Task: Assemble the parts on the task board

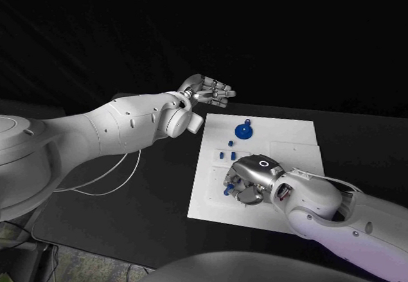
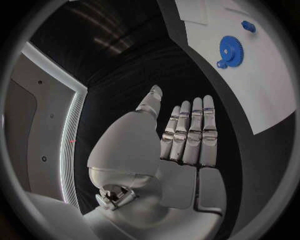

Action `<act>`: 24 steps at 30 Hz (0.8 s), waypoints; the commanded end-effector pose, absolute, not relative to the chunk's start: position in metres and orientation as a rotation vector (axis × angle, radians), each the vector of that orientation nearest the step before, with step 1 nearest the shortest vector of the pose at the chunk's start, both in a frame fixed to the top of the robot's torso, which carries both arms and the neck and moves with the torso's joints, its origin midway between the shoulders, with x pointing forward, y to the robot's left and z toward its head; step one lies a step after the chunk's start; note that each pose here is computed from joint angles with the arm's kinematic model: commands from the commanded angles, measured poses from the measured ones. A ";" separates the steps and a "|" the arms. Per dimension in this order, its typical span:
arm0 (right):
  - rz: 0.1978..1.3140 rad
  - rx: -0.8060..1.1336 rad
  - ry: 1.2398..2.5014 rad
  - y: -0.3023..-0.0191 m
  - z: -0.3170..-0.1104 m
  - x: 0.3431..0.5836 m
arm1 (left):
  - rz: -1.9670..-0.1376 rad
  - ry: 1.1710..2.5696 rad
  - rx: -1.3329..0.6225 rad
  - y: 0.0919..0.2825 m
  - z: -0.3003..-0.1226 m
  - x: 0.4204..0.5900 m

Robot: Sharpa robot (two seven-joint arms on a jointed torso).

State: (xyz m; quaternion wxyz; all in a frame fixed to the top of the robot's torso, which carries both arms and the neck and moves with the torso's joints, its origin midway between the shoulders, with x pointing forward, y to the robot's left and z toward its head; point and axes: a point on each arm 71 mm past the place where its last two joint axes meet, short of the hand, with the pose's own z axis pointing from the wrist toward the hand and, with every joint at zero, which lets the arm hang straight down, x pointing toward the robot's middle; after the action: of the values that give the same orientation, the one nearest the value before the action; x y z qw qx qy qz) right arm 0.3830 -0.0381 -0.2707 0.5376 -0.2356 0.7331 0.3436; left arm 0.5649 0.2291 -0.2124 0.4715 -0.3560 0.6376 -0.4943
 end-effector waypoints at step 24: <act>0.822 -0.551 1.709 -0.035 -0.274 0.380 | -1.230 1.567 -0.872 0.228 -0.212 0.565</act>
State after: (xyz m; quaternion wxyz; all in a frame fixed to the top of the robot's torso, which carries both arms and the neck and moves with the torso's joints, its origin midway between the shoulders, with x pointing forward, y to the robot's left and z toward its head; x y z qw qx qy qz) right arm 0.3795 -0.0353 -0.2749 0.5461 -0.2380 0.7259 0.3438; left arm 0.5649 0.2296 -0.2127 0.4706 -0.3562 0.6384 -0.4941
